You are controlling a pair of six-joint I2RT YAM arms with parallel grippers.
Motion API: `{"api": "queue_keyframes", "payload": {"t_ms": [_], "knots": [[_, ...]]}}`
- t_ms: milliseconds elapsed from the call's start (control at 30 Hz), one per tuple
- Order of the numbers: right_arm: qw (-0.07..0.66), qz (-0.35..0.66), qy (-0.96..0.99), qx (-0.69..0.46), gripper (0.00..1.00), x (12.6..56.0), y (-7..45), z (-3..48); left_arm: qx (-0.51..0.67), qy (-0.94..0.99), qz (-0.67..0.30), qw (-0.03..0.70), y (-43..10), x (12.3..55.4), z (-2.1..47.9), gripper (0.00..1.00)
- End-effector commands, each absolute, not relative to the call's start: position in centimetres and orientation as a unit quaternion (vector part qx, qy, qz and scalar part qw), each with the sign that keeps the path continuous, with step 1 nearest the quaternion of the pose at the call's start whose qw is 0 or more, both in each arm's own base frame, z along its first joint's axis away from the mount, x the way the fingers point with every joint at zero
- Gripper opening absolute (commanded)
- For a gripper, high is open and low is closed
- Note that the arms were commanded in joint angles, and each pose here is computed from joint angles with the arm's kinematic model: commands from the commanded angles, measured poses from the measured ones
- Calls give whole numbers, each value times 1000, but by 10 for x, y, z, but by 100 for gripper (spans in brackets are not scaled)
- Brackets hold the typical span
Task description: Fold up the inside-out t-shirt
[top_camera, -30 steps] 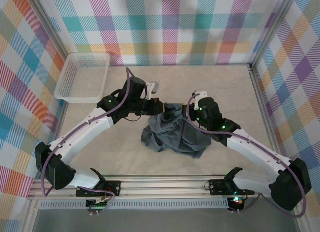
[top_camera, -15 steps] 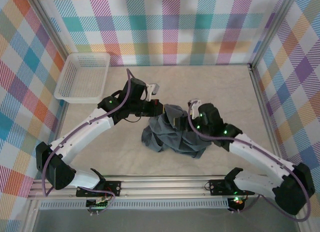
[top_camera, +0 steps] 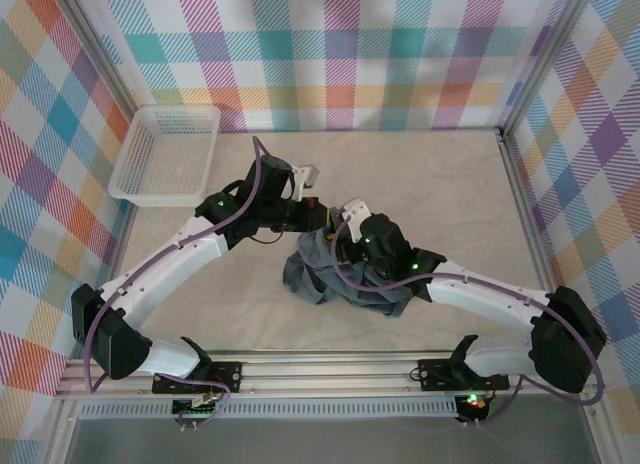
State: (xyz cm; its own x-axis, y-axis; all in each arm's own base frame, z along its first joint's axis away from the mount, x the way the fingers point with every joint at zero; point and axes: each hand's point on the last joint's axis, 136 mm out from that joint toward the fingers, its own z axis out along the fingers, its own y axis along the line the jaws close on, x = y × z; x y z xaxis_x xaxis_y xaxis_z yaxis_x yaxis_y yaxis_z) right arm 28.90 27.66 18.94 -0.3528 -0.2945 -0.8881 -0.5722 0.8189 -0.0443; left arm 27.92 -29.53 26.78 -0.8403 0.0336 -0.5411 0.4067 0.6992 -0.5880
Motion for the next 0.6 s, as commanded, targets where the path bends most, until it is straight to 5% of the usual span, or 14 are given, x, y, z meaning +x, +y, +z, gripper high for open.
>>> {"api": "queue_keyframes", "payload": {"t_ms": [0, 233, 567], "knots": [[543, 101, 794, -253, 73, 307, 276, 220, 122, 881, -376, 260, -294, 280, 275, 0], [490, 78, 853, -163, 50, 305, 222, 197, 123, 885, -365, 262, -290, 281, 273, 0], [347, 80, 933, -55, 48, 289, 145, 124, 128, 879, -375, 266, -293, 282, 279, 0]]}}
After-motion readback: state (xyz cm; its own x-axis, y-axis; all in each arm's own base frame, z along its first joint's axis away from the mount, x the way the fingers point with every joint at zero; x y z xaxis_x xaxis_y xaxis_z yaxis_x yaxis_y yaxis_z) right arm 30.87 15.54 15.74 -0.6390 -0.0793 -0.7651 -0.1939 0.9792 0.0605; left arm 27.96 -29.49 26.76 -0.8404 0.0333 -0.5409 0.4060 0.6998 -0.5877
